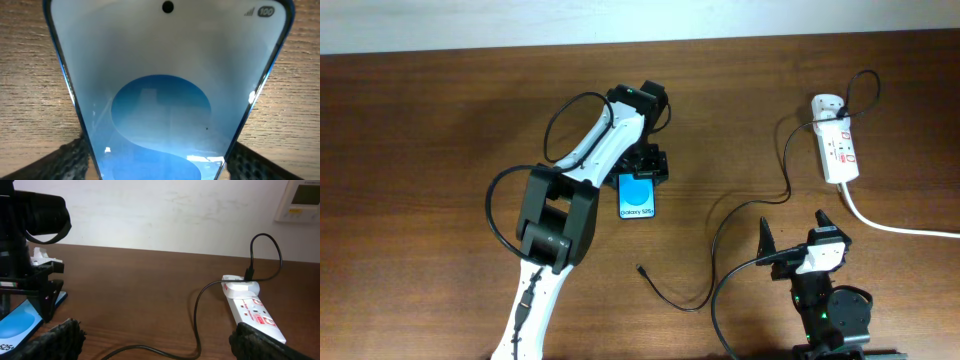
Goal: Plug charger to phone and switch on socket
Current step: 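Close the left gripper on the phone's top edge, then lift the phone upright with the left gripper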
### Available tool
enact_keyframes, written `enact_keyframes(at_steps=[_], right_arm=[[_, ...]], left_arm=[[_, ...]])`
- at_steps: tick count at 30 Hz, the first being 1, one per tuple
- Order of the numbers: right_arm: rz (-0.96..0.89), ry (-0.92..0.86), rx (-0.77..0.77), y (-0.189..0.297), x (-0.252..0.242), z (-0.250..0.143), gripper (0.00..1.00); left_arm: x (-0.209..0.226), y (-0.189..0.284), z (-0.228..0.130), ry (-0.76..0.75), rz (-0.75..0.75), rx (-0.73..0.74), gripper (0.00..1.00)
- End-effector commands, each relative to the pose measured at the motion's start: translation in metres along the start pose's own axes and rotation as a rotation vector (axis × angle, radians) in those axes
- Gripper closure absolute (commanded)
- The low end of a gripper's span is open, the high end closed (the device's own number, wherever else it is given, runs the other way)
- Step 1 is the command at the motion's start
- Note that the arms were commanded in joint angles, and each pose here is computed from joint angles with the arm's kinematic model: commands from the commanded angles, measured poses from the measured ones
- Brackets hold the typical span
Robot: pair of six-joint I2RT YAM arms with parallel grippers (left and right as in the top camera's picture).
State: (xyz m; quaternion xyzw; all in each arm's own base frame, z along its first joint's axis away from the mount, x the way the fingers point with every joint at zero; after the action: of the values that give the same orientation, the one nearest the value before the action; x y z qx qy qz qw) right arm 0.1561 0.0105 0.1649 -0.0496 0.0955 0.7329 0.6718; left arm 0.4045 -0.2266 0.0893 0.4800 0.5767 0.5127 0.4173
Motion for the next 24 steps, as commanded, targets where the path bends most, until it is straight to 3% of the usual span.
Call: enact_keyframes(at_steps=[1, 4, 5, 9, 18, 24], right_arm=[[-0.005, -0.005, 0.005, 0.0, 0.0, -0.002, 0.02], [-0.005, -0.005, 0.005, 0.0, 0.0, -0.002, 0.02], [-0.005, -0.005, 0.005, 0.0, 0.0, -0.002, 0.02], [-0.005, -0.005, 0.005, 0.0, 0.0, -0.002, 0.01], [-0.005, -0.005, 0.005, 0.0, 0.0, -0.002, 0.02], [-0.005, -0.005, 0.005, 0.0, 0.0, -0.002, 0.02]], left_arm=[[0.002, -0.026, -0.004, -0.012, 0.024, 0.058, 0.15], [0.002, -0.026, -0.004, -0.012, 0.023, 0.056, 0.17], [0.002, -0.026, -0.004, -0.012, 0.024, 0.054, 0.23], [0.002, -0.026, -0.003, -0.013, 0.026, 0.048, 0.27], [0.003, 0.016, 0.013, -0.011, -0.022, -0.006, 0.25], [0.01, 0.04, 0.014, -0.024, -0.092, 0.048, 0.24]])
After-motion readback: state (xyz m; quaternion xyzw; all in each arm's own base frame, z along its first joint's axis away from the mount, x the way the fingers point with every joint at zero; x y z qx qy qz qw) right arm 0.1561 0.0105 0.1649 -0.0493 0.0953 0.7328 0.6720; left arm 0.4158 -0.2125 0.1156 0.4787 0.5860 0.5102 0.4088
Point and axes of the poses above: each gripper's point midway between its finger pads, its own y axis back along the fingers, its own x axis along the line the jaws close on, z = x × y, the point moved 9 cm from there along y, back along the fingers, and after that the axes turned 10 degrees about y, right-handed, at the moved point
